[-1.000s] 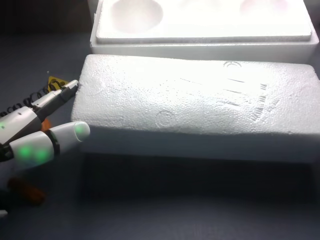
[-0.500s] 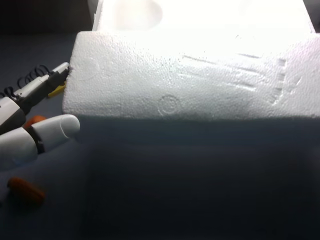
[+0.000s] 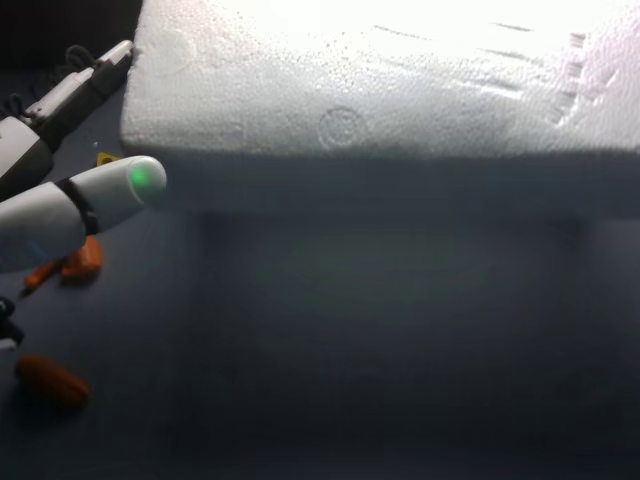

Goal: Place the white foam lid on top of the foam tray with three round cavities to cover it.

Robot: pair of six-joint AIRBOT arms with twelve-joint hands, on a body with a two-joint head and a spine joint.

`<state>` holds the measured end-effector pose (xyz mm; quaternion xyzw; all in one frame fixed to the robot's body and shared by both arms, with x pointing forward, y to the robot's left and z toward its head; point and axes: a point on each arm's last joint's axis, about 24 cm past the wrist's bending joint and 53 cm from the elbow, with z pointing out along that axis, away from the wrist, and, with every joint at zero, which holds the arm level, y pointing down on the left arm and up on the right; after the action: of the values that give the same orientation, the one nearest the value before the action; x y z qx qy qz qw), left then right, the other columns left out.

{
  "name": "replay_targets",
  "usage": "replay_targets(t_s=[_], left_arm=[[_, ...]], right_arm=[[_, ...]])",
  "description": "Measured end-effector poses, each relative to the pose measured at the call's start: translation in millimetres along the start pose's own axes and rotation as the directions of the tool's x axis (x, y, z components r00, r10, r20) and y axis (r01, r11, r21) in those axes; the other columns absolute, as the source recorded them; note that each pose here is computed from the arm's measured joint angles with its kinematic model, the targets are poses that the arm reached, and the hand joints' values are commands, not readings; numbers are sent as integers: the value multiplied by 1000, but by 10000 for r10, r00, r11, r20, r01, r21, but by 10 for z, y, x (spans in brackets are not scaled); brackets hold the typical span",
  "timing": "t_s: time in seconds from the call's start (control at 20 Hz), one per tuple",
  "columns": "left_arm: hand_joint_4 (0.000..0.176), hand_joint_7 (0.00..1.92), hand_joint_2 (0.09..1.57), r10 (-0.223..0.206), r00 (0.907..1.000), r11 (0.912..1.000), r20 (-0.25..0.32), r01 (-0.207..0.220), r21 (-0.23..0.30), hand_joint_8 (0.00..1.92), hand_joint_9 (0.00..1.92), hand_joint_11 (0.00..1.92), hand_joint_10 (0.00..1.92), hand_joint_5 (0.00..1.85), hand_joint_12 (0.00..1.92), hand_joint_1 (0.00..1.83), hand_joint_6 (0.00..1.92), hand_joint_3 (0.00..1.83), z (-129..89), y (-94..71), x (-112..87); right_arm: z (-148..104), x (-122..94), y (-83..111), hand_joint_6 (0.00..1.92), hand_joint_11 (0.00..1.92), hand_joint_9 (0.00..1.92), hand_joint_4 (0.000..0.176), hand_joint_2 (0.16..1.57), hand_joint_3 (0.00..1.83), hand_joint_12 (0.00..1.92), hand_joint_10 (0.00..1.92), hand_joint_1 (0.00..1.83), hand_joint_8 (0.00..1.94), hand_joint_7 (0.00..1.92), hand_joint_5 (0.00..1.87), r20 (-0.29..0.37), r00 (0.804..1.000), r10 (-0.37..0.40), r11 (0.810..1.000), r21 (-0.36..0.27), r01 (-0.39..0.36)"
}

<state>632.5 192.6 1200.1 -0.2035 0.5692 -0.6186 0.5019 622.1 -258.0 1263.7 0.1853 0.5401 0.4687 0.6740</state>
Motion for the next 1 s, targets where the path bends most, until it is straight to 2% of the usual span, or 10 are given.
replay_targets(t_s=[0.1,0.15,0.25,0.45,0.5,0.6,0.7,0.75,0.85,1.0], left_arm=[[0,0,1237,29,10000,10000,42,-29,-17,0,0,43,0,107,25,159,17,0,96,15,-32],[0,0,1226,90,9999,10000,50,-90,13,0,0,8,0,127,221,188,10,9,138,10,-55],[0,0,1217,135,9997,9999,200,-136,45,0,0,0,0,125,327,186,3,0,197,13,-122],[0,0,1207,290,9986,9994,438,-297,160,0,0,0,0,137,237,228,5,0,324,-18,-256],[0,1,1216,359,9982,9991,477,-370,225,0,0,0,0,147,373,238,6,0,375,-30,-287],[0,0,1221,366,9978,9989,557,-381,263,0,0,0,0,140,413,264,2,1,478,-32,-326],[0,0,1220,503,9975,9983,495,-517,262,0,0,0,0,135,413,295,0,0,593,-27,-342],[0,0,1209,497,9975,9984,505,-509,241,0,0,0,0,128,411,277,0,0,645,-20,-348],[0,0,1220,437,9976,9989,530,-446,142,0,0,0,0,107,202,311,3,1,747,26,-352],[0,0,1239,283,9977,9995,616,-274,-154,0,0,0,0,80,108,324,3,3,866,130,-391]], right_arm=[[98,-78,22,1229,5,0,0,1246,0,1921,1455,502,1096,0,0,242,9997,22,9999,-143,-19],[152,-97,23,1243,0,0,0,1242,0,1921,1468,513,1157,0,0,325,9995,55,9998,-173,-49],[253,-81,18,1268,4,0,0,1241,0,1921,1481,540,1193,0,0,333,9994,128,9998,-168,-122],[431,-98,32,1023,0,0,0,1237,0,1921,1084,596,753,0,0,319,9994,167,9996,-225,-160],[467,-124,29,824,0,0,0,1230,0,1921,1074,606,733,0,0,382,9992,147,9996,-232,-139],[535,-166,19,749,0,0,0,1244,1,1921,1049,593,695,0,0,462,9988,142,9997,-201,-133],[634,-248,17,73,0,0,0,1264,9,1843,607,569,389,0,0,630,9979,135,9998,-171,-124],[683,-284,18,14,0,0,0,1260,5,1738,447,565,279,0,0,724,9972,161,9997,-195,-148],[777,-331,16,0,0,0,0,1269,6,1637,332,588,171,0,0,869,9958,286,9994,-228,-267],[936,-283,-70,0,0,0,0,1262,1,1542,415,596,171,28,0,702,9964,480,9988,88,-488]])
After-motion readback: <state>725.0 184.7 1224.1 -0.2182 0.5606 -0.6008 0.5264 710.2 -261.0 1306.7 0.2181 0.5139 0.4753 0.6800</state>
